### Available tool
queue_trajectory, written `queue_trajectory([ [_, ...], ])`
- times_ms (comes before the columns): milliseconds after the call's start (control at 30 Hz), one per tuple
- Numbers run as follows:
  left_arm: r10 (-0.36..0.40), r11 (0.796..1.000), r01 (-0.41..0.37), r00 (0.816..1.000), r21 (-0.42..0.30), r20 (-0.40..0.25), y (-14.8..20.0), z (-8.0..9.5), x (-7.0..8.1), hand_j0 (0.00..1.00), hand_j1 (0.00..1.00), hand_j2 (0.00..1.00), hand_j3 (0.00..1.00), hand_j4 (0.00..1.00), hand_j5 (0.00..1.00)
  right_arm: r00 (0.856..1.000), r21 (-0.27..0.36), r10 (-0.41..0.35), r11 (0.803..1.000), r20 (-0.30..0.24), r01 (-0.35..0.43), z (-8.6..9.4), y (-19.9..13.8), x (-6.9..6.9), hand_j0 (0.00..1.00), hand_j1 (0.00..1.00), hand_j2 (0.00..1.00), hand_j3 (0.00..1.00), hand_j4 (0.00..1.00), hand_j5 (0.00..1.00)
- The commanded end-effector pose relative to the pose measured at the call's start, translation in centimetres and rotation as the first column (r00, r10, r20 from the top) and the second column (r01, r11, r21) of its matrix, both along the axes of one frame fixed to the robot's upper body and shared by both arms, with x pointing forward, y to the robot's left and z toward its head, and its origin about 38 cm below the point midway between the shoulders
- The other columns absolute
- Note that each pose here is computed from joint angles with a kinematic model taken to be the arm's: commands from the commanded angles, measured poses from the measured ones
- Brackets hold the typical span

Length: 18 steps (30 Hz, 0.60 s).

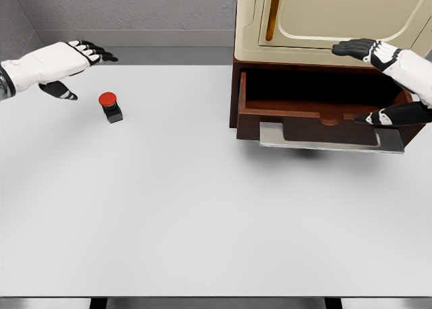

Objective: Put the switch into the drawer with left arm, and close the drawer with right arm

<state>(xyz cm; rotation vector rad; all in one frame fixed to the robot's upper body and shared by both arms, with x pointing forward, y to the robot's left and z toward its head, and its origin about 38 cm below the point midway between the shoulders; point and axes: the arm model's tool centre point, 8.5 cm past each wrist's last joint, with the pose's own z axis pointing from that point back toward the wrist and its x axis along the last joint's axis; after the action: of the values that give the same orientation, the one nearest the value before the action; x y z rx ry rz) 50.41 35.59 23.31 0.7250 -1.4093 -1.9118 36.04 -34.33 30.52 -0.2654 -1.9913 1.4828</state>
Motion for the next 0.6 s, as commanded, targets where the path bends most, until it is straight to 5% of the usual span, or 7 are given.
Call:
queue_trajectory([
  [0, 0.010, 1.000, -0.010, 0.999, 0.009, -0.031, -0.2, -1.4, 0.3, 1.00, 1.00, 1.00, 1.00, 1.00, 1.00, 1.000, 0.012, 0.003, 1.000, -0.004, -0.003, -0.1, 0.2, 0.0, 1.00, 1.00, 1.00, 1.00, 1.00, 1.00],
  [567, 0.025, 0.994, -0.013, 0.994, 0.111, -0.110, -1.6, -4.2, 2.2, 1.00, 1.00, 1.00, 1.00, 1.00, 1.00, 1.000, 0.058, 0.016, 0.998, 0.006, -0.017, -0.4, 1.0, 0.2, 1.00, 1.00, 1.00, 1.00, 1.00, 1.00],
])
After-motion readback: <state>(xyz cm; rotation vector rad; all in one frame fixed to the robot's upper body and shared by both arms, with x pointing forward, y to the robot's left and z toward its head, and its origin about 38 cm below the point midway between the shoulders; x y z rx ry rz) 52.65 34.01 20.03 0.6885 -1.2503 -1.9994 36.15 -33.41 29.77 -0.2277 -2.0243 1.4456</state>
